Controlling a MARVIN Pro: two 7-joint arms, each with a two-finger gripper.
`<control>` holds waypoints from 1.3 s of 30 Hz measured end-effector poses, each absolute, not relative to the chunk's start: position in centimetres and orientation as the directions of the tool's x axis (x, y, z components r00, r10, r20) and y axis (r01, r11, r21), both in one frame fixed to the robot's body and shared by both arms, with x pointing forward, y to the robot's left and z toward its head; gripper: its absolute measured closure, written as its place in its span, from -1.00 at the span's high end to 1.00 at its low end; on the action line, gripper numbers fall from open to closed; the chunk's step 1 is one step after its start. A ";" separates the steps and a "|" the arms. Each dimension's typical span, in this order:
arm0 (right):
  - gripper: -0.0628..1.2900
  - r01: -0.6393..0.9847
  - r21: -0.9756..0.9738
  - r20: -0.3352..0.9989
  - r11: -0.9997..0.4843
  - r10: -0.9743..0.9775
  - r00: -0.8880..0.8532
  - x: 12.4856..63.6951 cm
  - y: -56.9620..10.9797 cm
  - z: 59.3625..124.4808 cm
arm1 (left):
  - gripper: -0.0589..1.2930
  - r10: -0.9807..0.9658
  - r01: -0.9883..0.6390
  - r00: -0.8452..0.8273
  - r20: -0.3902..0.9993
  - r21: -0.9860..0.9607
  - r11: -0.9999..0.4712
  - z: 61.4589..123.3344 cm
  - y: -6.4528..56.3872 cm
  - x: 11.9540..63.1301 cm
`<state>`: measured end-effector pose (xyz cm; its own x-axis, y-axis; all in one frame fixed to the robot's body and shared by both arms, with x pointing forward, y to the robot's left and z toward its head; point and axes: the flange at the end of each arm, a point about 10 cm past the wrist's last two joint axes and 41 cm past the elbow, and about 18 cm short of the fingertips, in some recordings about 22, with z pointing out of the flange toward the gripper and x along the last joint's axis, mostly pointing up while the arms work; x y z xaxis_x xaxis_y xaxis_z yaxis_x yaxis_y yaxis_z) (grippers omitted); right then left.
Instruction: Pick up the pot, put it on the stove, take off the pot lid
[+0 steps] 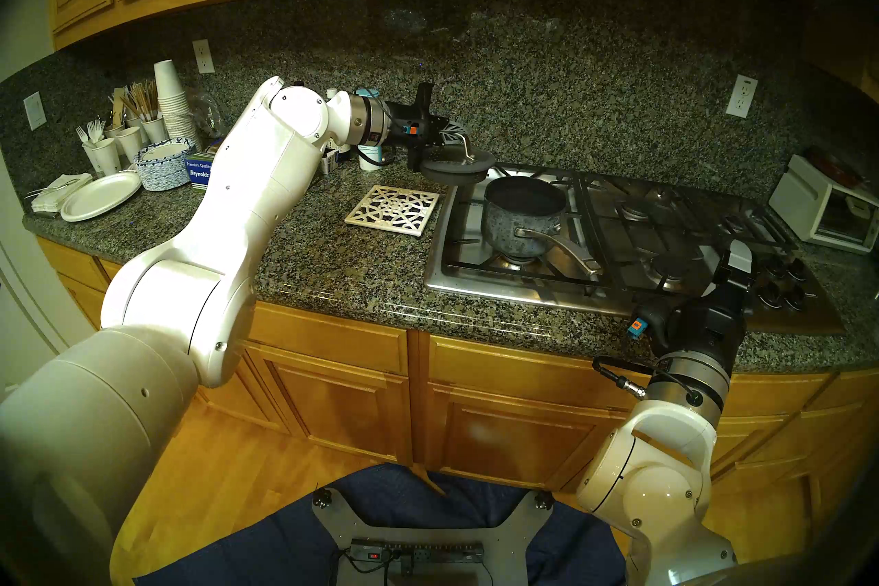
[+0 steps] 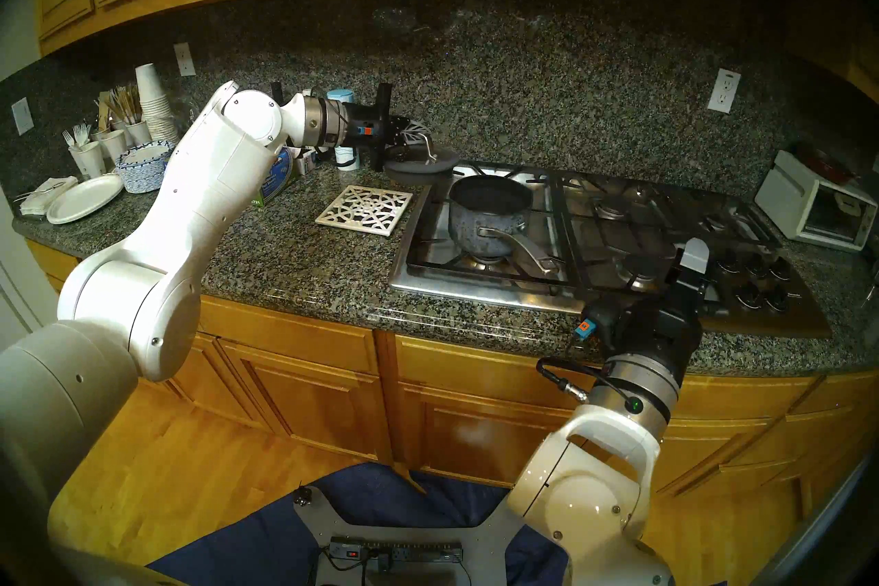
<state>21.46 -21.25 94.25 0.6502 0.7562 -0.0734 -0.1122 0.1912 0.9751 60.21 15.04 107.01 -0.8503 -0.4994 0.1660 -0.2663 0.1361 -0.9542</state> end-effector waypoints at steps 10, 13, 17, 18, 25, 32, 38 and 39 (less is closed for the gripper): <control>0.92 -0.113 0.975 -0.073 0.191 0.757 0.650 21.4 -21.2 94.3 | -0.94 -0.532 -0.290 -0.827 0.184 -0.949 0.122 105.9 17.7 60.6; 0.92 -0.114 0.975 -0.072 0.191 0.757 0.650 21.4 -21.2 94.2 | -0.94 -0.541 -0.298 -0.820 0.190 -0.947 0.119 105.5 18.5 60.6; 0.92 -0.114 0.975 -0.072 0.191 0.757 0.649 21.4 -21.2 94.2 | -0.94 -0.550 -0.308 -0.812 0.198 -0.944 0.115 104.8 19.3 60.7; 0.92 -0.114 0.975 -0.072 0.191 0.757 0.649 21.4 -21.2 94.2 | -0.94 -0.551 -0.310 -0.810 0.200 -0.944 0.114 104.7 19.4 60.7; 0.92 -0.114 0.975 -0.072 0.190 0.758 0.649 21.4 -21.2 94.2 | -0.94 -0.564 -0.332 -0.798 0.214 -0.936 0.115 103.2 20.7 60.7; 0.92 -0.114 0.975 -0.071 0.189 0.758 0.649 21.4 -21.2 94.2 | -0.94 -0.575 -0.352 -0.787 0.225 -0.929 0.118 101.8 21.4 60.8; 0.92 -0.114 0.975 -0.071 0.188 0.758 0.648 21.4 -21.2 94.2 | -0.94 -0.588 -0.372 -0.773 0.239 -0.921 0.116 100.7 22.2 60.9; 0.92 -0.114 0.976 -0.071 0.188 0.758 0.648 21.4 -21.2 94.2 | -0.94 -0.590 -0.375 -0.771 0.241 -0.920 0.115 100.5 22.3 60.9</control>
